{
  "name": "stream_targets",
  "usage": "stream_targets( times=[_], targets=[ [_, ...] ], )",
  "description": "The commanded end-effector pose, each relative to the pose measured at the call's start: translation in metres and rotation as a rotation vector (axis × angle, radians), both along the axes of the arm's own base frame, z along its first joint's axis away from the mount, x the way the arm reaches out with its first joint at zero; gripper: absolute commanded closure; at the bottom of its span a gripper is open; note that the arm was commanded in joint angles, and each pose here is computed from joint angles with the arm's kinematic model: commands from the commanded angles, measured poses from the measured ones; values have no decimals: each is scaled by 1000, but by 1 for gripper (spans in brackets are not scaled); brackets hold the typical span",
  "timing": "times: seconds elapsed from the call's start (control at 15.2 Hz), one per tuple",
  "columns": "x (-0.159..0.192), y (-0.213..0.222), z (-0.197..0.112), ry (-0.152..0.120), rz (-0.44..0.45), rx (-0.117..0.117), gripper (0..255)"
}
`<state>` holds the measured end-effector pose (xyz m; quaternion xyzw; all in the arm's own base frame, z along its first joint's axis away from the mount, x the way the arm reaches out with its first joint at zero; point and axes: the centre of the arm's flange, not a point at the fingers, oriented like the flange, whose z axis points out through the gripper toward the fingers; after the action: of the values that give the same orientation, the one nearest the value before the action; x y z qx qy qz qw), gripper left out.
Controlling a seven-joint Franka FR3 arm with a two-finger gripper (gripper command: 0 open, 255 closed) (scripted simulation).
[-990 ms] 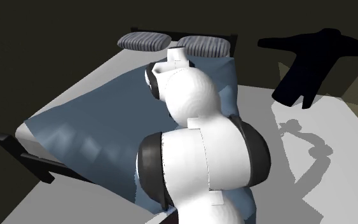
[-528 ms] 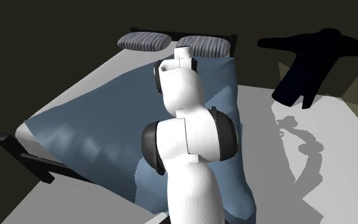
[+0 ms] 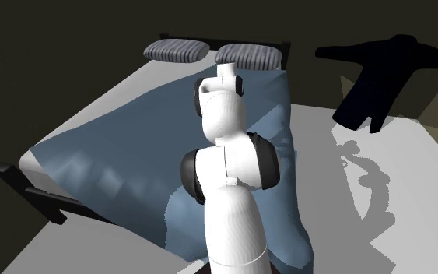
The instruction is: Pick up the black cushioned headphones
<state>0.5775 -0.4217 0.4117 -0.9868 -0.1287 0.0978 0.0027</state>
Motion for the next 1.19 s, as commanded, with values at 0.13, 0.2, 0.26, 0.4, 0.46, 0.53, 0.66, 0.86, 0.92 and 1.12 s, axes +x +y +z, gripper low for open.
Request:
stream_targets(
  times=[0.13,0.2,0.26,0.4,0.46,0.53,0.66,0.86,0.92,1.12],
  targets=[
    [1,-1,-19,0,0,0,0],
    [1,-1,-19,0,0,0,0],
    [1,-1,-19,0,0,0,255],
    [1,-1,-19,-1,0,0,255],
    [1,-1,-19,-1,0,0,255],
    [1,-1,-19,-1,0,0,255],
    [1,-1,-19,-1,0,0,255],
    [1,-1,-19,0,0,0,255],
    [1,-1,-14,0,0,0,255],
    [1,-1,2,0,0,0,255]
  ],
)
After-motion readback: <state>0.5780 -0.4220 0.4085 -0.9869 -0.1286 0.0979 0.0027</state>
